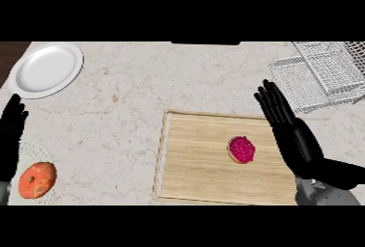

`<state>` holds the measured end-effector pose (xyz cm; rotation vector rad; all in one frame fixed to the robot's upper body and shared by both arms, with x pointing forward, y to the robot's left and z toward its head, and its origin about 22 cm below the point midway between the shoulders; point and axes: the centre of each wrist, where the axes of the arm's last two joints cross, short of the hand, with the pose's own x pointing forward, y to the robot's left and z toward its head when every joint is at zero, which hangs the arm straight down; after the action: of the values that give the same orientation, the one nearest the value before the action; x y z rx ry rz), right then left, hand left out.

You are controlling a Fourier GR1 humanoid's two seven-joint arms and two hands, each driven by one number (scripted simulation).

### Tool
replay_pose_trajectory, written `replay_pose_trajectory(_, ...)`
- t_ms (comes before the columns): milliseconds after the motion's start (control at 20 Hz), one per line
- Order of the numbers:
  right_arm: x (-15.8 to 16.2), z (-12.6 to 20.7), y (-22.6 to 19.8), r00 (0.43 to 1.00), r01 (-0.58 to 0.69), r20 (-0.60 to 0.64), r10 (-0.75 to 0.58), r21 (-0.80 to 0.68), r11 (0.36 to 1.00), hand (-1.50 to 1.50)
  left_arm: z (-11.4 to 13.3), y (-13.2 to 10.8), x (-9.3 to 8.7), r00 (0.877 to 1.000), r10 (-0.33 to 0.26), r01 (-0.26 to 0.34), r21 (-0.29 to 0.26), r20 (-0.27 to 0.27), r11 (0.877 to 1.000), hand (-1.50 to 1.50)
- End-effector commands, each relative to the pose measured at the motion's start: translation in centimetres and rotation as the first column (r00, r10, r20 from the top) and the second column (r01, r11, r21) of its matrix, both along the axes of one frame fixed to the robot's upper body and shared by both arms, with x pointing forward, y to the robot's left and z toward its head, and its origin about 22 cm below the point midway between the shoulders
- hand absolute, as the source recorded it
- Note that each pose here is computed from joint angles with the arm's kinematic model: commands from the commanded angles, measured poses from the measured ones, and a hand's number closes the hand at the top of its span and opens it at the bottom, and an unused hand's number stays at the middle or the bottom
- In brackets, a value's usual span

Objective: Pick the cupcake from the tray and place it in the tiered basket

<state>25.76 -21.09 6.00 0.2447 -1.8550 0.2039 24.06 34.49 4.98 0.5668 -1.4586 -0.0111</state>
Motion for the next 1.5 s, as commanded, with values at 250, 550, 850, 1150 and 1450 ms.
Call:
replay_pose_trajectory(250, 5.5, 4.8, -2.7, 0.935, -0.354, 0.137, 0.326, 0.334, 0.874, 1.5, 1.2, -9.1, 2.2, 0.939, -0.264, 0.285, -0.069, 0.218, 0.956, 0.0)
replay_pose_trajectory(550, 5.7, -1.3, -3.9, 0.852, -0.387, -0.105, 0.514, 0.535, 0.751, -1.5, 0.0, -12.3, 1.5, 0.923, -0.326, 0.355, -0.12, 0.206, 0.927, 0.0)
replay_pose_trajectory(850, 6.8, 2.8, -15.5, 0.785, -0.591, 0.049, 0.617, 0.357, 0.723, -1.5, -1.5, -13.6, 1.6, 0.926, -0.329, 0.355, -0.134, 0.183, 0.925, 0.0)
replay_pose_trajectory(1150, 6.7, 13.7, -19.0, 0.762, -0.639, -0.047, 0.646, -0.218, 0.738, -1.5, -1.5, -13.7, 2.4, 0.935, -0.301, 0.329, -0.142, 0.187, 0.933, 0.0)
replay_pose_trajectory(1450, 4.5, 22.7, -14.8, 0.751, -0.505, -0.021, 0.66, -0.663, 0.553, -1.5, -1.4, -13.7, 3.0, 0.943, -0.286, 0.312, -0.147, 0.171, 0.939, 0.0)
